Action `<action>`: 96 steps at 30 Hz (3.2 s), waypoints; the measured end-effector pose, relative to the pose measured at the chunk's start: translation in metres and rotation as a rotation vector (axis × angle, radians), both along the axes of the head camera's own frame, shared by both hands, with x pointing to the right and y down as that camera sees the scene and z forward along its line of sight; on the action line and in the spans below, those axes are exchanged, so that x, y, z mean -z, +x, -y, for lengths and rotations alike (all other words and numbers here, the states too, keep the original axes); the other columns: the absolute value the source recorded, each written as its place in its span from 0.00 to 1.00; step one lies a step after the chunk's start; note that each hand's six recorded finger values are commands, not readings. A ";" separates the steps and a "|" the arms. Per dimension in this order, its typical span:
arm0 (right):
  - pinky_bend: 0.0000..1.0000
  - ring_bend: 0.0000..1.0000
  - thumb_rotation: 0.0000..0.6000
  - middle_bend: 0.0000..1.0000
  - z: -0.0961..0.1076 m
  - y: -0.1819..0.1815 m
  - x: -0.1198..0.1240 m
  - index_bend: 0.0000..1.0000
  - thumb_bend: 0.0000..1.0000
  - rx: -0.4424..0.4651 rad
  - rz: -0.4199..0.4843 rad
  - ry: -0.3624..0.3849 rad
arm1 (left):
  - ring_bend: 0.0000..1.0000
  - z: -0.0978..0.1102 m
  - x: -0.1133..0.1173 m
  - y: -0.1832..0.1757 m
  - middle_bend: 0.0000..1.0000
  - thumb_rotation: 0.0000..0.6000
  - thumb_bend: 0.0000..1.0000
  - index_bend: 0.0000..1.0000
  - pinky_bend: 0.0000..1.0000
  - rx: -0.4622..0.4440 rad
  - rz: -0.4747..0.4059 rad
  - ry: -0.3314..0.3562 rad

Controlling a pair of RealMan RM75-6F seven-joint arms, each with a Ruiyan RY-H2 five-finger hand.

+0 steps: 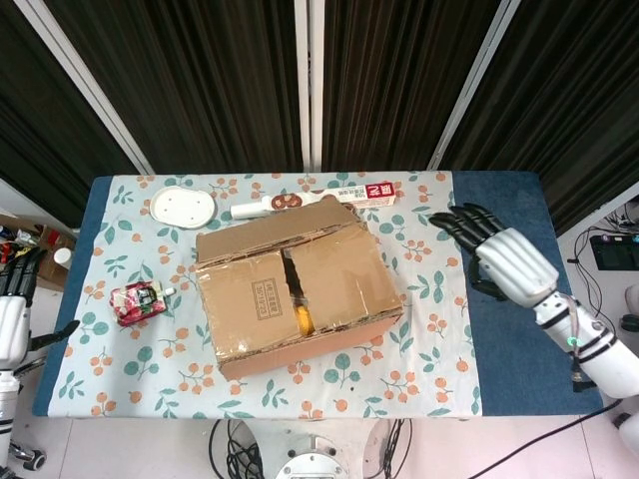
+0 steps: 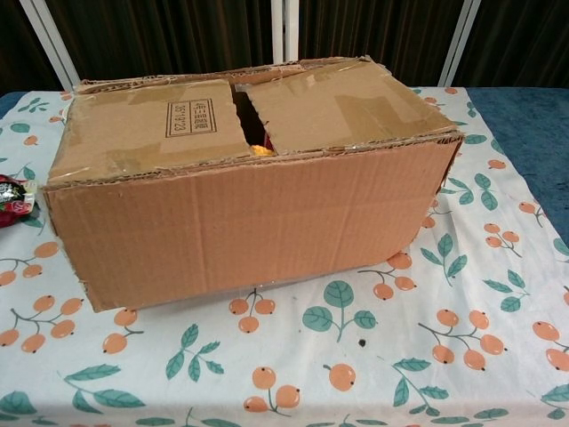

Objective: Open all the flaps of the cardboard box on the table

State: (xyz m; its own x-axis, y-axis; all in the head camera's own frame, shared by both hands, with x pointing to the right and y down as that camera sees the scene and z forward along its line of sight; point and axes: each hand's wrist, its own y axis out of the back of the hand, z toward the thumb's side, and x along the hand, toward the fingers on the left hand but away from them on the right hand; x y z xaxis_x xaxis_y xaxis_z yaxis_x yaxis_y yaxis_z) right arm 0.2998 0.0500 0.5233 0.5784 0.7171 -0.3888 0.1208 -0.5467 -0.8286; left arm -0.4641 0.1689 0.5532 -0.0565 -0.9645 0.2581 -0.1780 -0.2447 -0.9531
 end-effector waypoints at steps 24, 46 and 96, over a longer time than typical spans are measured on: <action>0.00 0.00 1.00 0.32 0.003 -0.167 -0.078 0.52 1.00 0.463 -0.106 -0.071 | 0.07 -0.037 0.009 -0.043 0.05 1.00 0.00 0.01 0.17 0.105 -0.037 0.047; 0.00 0.00 1.00 0.24 -0.012 -0.204 -0.109 0.38 1.00 0.560 -0.076 -0.113 | 0.07 -0.040 0.008 -0.056 0.05 1.00 0.00 0.01 0.17 0.130 -0.026 0.048; 0.00 0.00 1.00 0.36 0.035 -0.125 -0.023 0.50 1.00 0.389 -0.152 0.080 | 0.07 -0.039 0.010 -0.045 0.05 1.00 0.01 0.01 0.17 0.119 -0.048 0.022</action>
State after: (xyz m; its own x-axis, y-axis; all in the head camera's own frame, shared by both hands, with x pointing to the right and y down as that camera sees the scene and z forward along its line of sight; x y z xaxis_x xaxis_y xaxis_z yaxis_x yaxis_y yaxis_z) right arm 0.1748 0.0153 0.5463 0.7521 0.4882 -0.4427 -0.2090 -0.4604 -0.8628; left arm -0.5094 0.2079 0.5427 -0.1589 -0.9572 0.2421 -0.2501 -0.1982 -0.9477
